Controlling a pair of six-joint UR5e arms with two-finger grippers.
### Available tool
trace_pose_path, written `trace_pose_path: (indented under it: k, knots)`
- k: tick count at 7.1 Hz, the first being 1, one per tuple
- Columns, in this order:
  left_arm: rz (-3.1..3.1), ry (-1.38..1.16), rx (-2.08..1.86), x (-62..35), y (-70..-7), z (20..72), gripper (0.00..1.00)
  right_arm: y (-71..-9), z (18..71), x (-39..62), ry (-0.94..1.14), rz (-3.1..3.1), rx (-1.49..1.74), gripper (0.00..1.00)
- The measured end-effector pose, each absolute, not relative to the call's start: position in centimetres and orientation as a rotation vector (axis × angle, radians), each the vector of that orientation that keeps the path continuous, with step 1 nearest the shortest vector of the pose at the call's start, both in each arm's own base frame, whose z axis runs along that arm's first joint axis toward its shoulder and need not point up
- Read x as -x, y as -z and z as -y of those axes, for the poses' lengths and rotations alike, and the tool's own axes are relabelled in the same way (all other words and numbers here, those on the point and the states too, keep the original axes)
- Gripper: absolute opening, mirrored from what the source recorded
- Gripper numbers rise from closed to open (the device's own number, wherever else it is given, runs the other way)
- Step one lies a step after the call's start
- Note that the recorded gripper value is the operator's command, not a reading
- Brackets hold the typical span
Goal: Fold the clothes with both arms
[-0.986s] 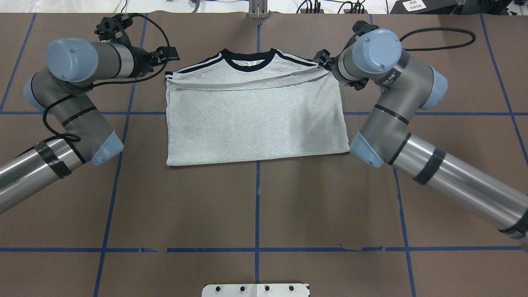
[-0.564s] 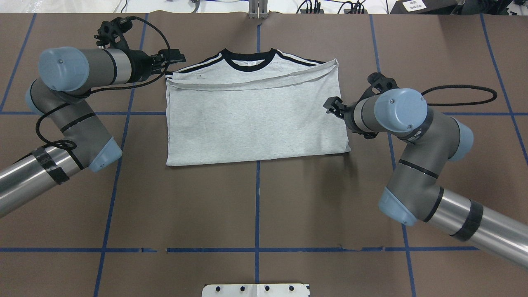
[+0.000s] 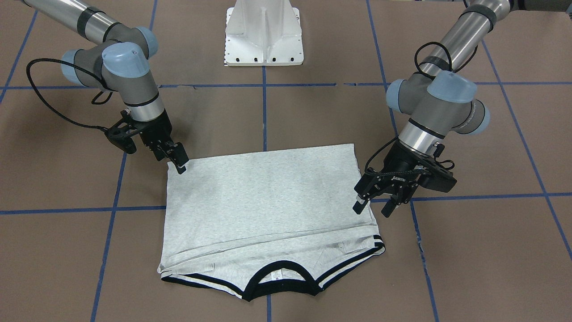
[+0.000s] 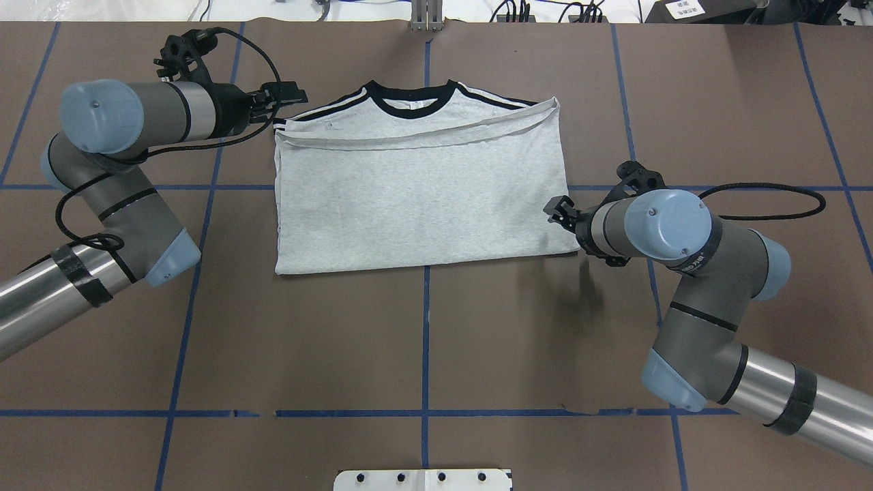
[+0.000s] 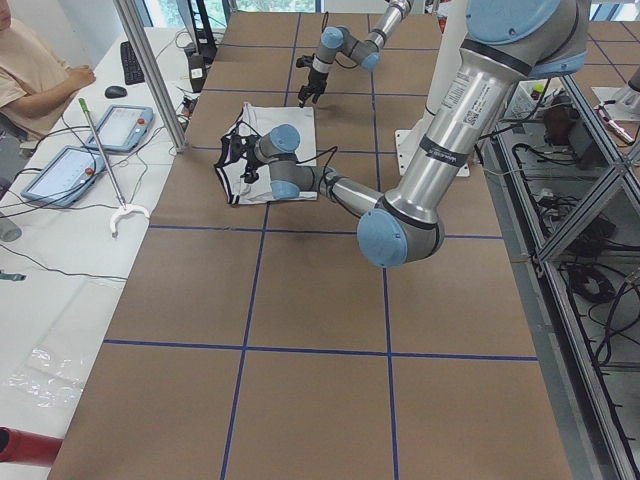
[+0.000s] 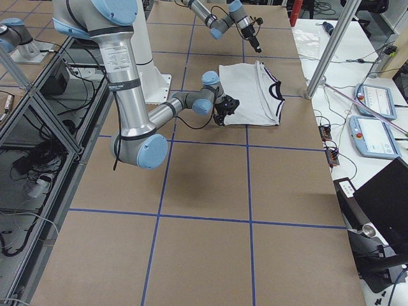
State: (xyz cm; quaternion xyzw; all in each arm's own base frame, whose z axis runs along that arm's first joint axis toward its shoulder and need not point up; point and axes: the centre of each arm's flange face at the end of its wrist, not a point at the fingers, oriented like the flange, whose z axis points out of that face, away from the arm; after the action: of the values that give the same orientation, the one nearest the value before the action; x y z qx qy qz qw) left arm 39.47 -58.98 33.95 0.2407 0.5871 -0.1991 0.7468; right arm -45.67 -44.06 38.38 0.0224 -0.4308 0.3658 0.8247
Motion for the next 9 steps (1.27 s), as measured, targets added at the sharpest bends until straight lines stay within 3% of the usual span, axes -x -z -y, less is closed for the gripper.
trace_pose_path:
  k: [2,3,4,5,9]
  knots:
    - [-1.286,0.437,-0.526,-39.5,-33.9,59.0,1.0,-38.8,43.8,45.9,-0.776,0.906,-0.042,0.77]
    - [-1.288,0.437,-0.527,-39.4,-33.8,58.9,1.0,-39.1,43.7,46.0,-0.775,0.901,-0.04,0.62]
    - [-1.291,0.436,-0.528,-39.3,-33.7,58.8,1.0,-39.3,43.6,46.1,-0.773,0.897,-0.038,0.09]
    - [-1.294,0.435,-0.529,-39.2,-33.7,58.6,1.0,-39.4,43.5,46.1,-0.773,0.896,-0.036,0.0]
    - [-1.302,0.433,-0.532,-38.8,-33.5,58.3,1.0,-38.3,42.9,45.4,-0.764,0.923,-0.022,0.0]
